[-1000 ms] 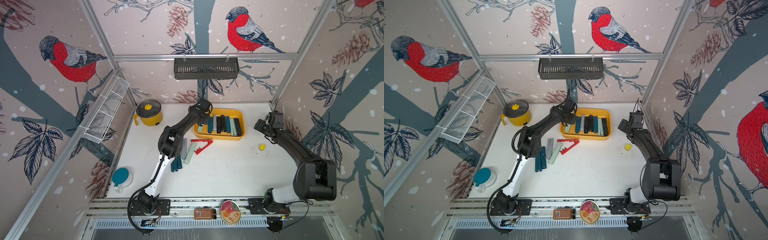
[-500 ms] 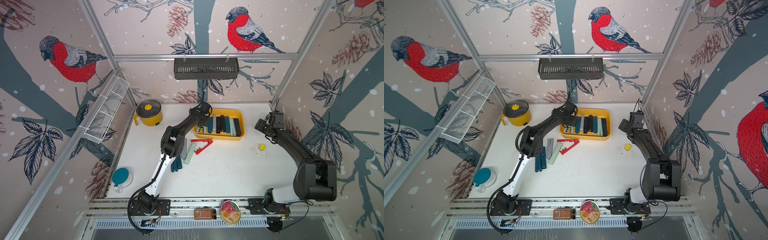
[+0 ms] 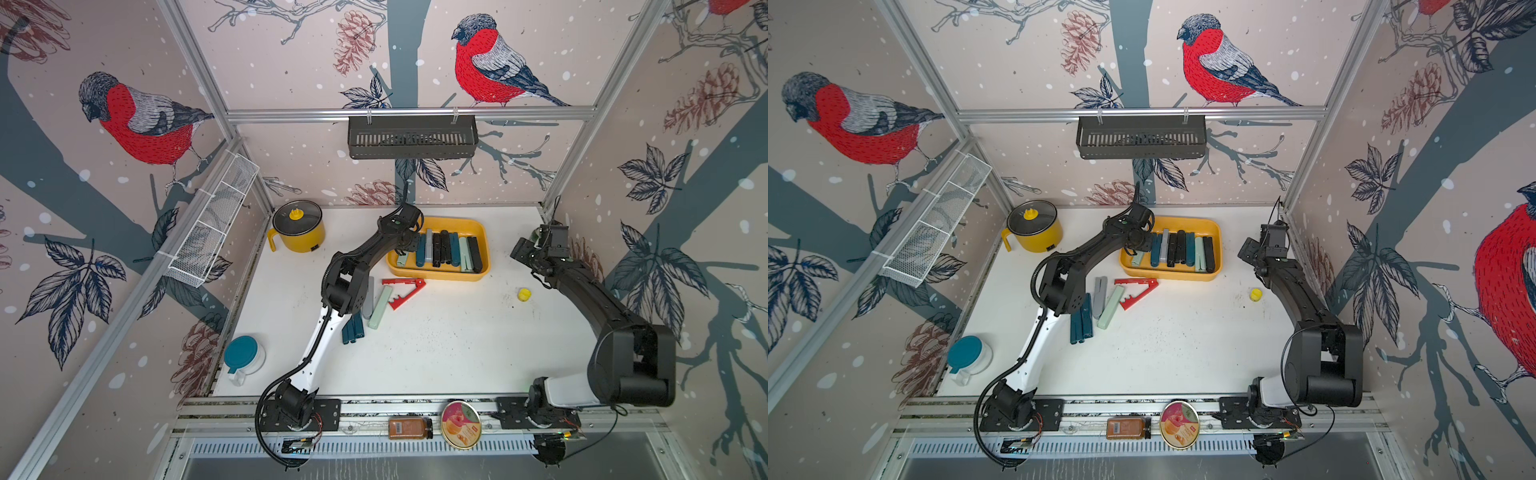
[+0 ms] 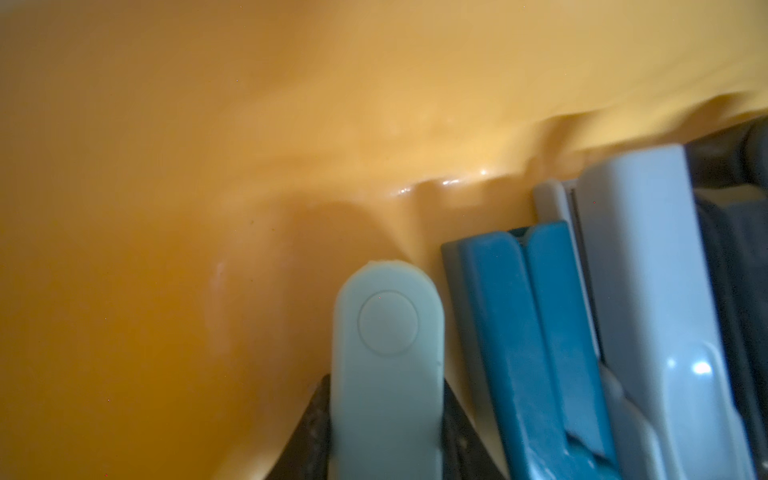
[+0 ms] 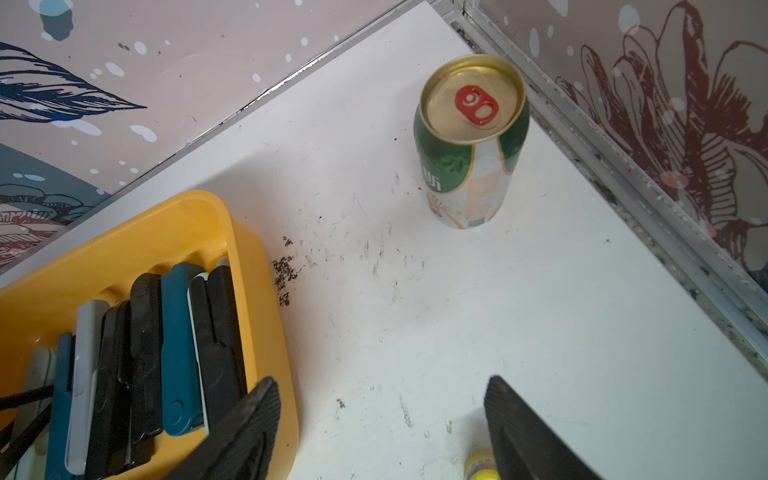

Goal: Put the pruning pliers into the storage box
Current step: Place the pruning pliers in the storage box.

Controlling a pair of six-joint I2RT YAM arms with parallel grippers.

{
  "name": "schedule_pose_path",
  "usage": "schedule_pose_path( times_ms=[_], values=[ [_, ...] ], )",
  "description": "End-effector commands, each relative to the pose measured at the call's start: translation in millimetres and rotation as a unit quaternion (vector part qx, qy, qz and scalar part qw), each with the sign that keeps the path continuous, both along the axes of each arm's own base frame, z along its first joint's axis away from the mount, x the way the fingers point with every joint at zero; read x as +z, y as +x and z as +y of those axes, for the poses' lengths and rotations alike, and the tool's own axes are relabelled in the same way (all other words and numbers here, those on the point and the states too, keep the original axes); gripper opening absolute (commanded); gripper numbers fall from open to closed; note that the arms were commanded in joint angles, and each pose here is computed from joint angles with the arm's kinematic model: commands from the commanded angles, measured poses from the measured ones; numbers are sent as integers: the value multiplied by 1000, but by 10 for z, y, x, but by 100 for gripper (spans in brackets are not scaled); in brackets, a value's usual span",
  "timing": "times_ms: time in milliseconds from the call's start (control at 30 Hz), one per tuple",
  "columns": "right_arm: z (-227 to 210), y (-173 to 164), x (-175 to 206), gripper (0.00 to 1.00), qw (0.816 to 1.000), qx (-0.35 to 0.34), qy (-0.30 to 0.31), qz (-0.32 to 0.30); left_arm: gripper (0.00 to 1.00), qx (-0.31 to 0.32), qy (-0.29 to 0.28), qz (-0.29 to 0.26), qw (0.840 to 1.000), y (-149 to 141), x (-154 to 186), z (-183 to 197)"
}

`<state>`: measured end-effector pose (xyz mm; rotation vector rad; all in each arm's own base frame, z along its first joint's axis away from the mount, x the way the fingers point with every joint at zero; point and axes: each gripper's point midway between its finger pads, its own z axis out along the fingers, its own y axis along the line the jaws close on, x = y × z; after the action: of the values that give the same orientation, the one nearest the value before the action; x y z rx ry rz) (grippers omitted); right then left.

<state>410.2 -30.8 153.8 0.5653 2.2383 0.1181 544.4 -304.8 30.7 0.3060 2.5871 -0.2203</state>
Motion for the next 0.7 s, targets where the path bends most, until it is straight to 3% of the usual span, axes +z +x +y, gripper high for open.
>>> schedule_pose_path(
  times_ms=[0,233,500,667],
  values=[
    [-14,-19,8,79,1000,-4,0,-1,18,17,-18,19,1000,-38,23,32],
    [-4,-50,-93,79,1000,1,4,7,33,31,-93,50,994,-29,67,-33],
    [-60,-83,-52,80,1000,-3,0,4,45,39,-103,64,992,-67,0,-50],
    [-74,-97,-65,80,1000,-6,1,6,48,43,-109,56,992,-41,78,-55]
  ],
)
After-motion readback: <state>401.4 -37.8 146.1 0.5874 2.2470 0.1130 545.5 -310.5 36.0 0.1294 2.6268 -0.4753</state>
